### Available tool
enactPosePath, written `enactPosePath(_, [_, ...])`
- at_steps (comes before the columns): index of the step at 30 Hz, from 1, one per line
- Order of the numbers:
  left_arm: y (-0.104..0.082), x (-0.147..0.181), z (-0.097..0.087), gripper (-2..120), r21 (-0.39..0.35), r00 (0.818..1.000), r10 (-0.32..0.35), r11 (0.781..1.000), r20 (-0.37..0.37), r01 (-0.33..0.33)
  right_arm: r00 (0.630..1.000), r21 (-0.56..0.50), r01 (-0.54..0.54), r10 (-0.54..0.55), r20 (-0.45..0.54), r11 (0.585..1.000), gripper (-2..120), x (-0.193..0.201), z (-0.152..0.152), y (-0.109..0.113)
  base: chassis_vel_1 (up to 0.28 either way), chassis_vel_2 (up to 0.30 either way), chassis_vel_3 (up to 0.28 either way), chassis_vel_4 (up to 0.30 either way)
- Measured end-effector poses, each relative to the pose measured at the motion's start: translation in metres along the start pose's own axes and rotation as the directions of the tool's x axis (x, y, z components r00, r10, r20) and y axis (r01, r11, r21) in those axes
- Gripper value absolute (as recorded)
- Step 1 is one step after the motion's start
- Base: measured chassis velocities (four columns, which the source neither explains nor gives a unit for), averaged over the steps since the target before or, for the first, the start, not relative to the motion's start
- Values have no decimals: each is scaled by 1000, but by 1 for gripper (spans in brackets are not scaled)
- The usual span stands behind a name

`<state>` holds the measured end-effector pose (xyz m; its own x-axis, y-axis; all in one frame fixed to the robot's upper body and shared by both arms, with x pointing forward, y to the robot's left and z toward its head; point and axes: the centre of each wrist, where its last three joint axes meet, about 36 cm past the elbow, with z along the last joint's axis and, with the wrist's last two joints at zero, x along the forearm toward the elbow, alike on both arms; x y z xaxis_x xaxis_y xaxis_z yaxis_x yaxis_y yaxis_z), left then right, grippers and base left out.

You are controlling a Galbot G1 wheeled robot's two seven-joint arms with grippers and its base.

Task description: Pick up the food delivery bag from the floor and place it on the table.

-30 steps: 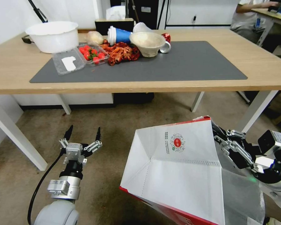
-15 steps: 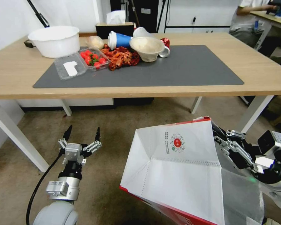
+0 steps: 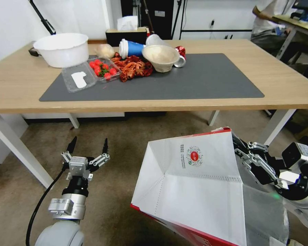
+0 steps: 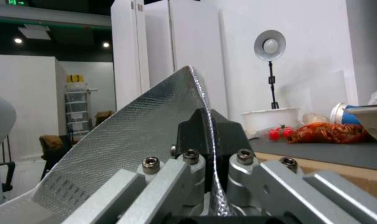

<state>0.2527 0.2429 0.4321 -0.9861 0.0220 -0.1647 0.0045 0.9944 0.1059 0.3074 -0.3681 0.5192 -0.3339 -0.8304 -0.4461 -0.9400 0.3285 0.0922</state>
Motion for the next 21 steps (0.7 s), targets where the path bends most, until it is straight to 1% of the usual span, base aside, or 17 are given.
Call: enactPosePath(21, [-3,-1,1,100,3,1000,2,1000,8,-2,1000,-6,-6,6,-1,1000,0,2,2,3,0,0,0,0])
